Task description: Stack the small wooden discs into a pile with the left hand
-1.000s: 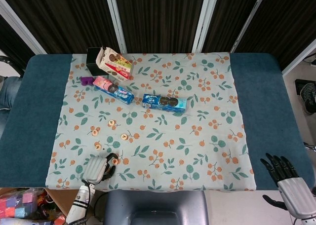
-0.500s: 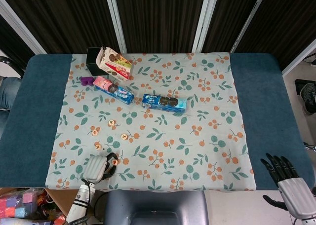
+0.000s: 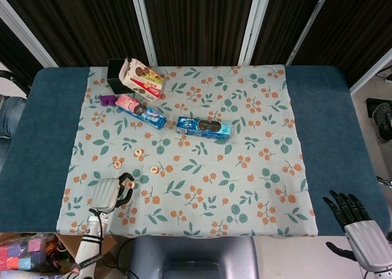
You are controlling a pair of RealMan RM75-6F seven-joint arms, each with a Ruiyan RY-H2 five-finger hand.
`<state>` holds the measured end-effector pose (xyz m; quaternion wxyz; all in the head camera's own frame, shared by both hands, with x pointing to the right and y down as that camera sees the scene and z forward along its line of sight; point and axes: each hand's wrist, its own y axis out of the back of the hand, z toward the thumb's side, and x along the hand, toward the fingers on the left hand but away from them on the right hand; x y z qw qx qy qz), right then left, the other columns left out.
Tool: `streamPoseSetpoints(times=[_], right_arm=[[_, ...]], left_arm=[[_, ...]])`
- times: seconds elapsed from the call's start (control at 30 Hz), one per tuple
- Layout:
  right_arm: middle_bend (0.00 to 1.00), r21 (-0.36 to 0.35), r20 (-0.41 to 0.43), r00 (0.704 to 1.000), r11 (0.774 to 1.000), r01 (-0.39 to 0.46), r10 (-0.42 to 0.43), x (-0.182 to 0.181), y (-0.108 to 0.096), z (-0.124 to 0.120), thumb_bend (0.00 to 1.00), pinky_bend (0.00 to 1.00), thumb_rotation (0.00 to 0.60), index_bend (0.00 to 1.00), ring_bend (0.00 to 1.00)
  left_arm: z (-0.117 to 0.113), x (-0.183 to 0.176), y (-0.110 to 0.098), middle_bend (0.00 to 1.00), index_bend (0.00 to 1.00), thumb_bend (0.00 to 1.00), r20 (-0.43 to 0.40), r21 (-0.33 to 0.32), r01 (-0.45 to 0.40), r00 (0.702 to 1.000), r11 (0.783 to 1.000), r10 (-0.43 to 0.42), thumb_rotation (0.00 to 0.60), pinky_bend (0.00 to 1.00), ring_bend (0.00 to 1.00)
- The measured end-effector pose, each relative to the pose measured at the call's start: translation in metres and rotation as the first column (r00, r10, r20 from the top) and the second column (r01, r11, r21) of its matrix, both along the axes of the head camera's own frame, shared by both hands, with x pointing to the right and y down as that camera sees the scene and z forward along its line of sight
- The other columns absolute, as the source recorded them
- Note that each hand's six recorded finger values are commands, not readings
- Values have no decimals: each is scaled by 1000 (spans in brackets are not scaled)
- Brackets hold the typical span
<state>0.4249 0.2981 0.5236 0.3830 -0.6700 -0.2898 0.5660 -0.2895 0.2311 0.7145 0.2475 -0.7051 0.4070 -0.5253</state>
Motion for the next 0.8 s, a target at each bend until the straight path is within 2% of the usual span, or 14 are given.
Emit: streamPoseSetpoints(times=[0.4,0.8], right_arm=[[0,2,0,1000,1000,-4,4,1,-1,0,142,0,600,0,0],[0,-2,-1,1000,1000,-3,3,0,-1,1,142,0,600,0,0]], left_arm=[[19,-14,-3,1000,502,423,68,-45,17,998,999,-14,600,1000,1000],[23,-23,-8,1000,493,424,90,-52,37,995,998,-32,600,1000,1000]])
